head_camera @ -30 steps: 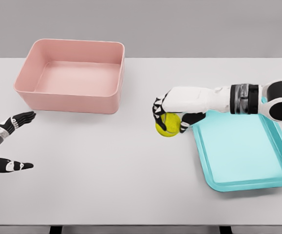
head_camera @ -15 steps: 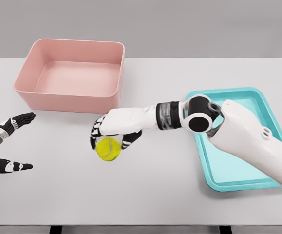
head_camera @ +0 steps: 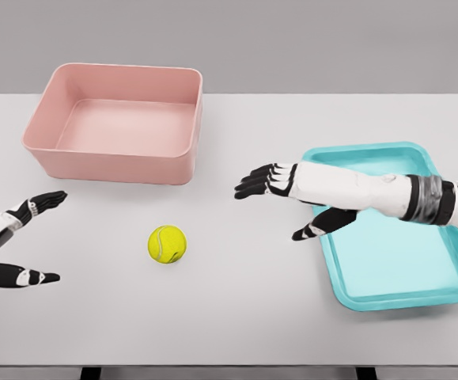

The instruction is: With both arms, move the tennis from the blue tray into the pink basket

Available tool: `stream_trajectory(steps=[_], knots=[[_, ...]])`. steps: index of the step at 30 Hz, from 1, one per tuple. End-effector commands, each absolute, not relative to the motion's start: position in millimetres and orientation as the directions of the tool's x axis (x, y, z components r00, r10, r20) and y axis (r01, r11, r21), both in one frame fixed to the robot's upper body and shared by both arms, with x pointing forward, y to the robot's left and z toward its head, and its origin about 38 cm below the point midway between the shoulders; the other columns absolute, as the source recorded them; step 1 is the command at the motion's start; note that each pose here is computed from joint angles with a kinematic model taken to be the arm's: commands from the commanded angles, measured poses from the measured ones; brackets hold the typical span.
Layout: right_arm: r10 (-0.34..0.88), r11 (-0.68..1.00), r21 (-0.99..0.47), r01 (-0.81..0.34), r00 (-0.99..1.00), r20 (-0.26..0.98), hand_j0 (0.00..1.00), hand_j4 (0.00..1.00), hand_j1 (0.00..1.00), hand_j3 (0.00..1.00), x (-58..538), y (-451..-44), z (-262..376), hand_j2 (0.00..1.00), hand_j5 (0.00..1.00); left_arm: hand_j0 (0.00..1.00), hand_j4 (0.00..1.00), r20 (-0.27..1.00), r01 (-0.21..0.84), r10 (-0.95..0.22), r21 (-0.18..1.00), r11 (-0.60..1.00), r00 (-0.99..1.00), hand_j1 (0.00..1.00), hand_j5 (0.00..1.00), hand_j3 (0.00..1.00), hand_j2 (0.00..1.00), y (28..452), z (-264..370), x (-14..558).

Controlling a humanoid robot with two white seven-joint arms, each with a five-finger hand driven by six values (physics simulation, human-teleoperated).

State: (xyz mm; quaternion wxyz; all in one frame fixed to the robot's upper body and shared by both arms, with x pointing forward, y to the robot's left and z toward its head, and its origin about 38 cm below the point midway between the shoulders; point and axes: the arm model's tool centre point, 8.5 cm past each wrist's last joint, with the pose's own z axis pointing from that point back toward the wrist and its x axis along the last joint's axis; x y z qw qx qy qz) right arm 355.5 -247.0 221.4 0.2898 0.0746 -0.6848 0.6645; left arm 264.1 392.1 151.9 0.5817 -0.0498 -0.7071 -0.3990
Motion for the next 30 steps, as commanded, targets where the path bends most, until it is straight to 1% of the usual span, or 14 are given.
stream_trajectory(steps=[1,2,3,9,11,12,13,14,17,22,30], knots=[[0.413,0.229,-0.939,-0.256,-0.848,0.332,1.0,1.0,1.0,1.0,367,-323,309,1.0,1.0,1.0,1.0,0.863,0.526,-0.372,0.504,0.685,-0.343,1.0,1.0,1.0,1.0,379,143,262],[0.437,0.248,-0.936,-0.248,-0.834,0.337,1.0,1.0,1.0,1.0,366,-333,308,1.0,1.0,1.0,1.0,0.858,0.504,-0.346,0.506,0.7,-0.381,1.0,1.0,1.0,1.0,367,143,268],[0.436,0.248,-0.936,-0.251,-0.834,0.339,1.0,1.0,1.0,1.0,366,-333,307,1.0,1.0,1.0,1.0,0.866,0.495,-0.317,0.485,0.72,-0.388,1.0,1.0,1.0,1.0,360,141,268],[0.439,0.253,-0.935,-0.249,-0.832,0.341,1.0,1.0,1.0,1.0,367,-333,306,1.0,1.0,1.0,1.0,0.877,0.5,-0.283,0.459,0.734,-0.389,1.0,1.0,1.0,1.0,350,137,268],[0.41,0.271,-0.926,-0.263,-0.839,0.358,1.0,1.0,1.0,1.0,367,-322,300,1.0,1.0,1.0,1.0,0.871,0.5,-0.272,0.464,0.731,-0.409,1.0,1.0,1.0,1.0,339,134,271],[0.394,0.279,-0.92,-0.274,-0.842,0.37,1.0,1.0,1.0,1.0,367,-316,295,1.0,1.0,1.0,1.0,0.851,0.5,-0.289,0.498,0.708,-0.438,1.0,1.0,1.0,1.0,332,133,273],[0.39,0.274,-0.919,-0.282,-0.841,0.375,1.0,1.0,1.0,1.0,367,-314,292,1.0,1.0,1.0,1.0,0.845,0.499,-0.293,0.508,0.702,-0.447,1.0,1.0,1.0,1.0,327,131,272],[0.386,0.27,-0.918,-0.289,-0.841,0.378,1.0,1.0,1.0,1.0,367,-312,290,1.0,1.0,1.0,1.0,0.848,0.503,-0.285,0.501,0.704,-0.446,1.0,1.0,1.0,1.0,323,127,271],[0.389,0.267,-0.919,-0.29,-0.84,0.378,1.0,1.0,1.0,1.0,367,-313,290,1.0,1.0,1.0,1.0,0.86,0.533,-0.252,0.48,0.697,-0.444,1.0,1.0,1.0,1.0,309,122,271],[0.42,0.242,-0.937,-0.25,-0.844,0.334,1.0,1.0,1.0,1.0,364,-324,305,1.0,1.0,1.0,1.0,0.87,0.535,-0.206,0.446,0.717,-0.448,1.0,1.0,1.0,1.0,293,118,273],[0.412,0.252,-0.937,-0.243,-0.849,0.331,1.0,1.0,1.0,1.0,365,-321,307,1.0,1.0,1.0,1.0,0.916,0.565,-0.293,0.401,0.721,-0.275,1.0,1.0,1.0,1.0,289,97,282]])
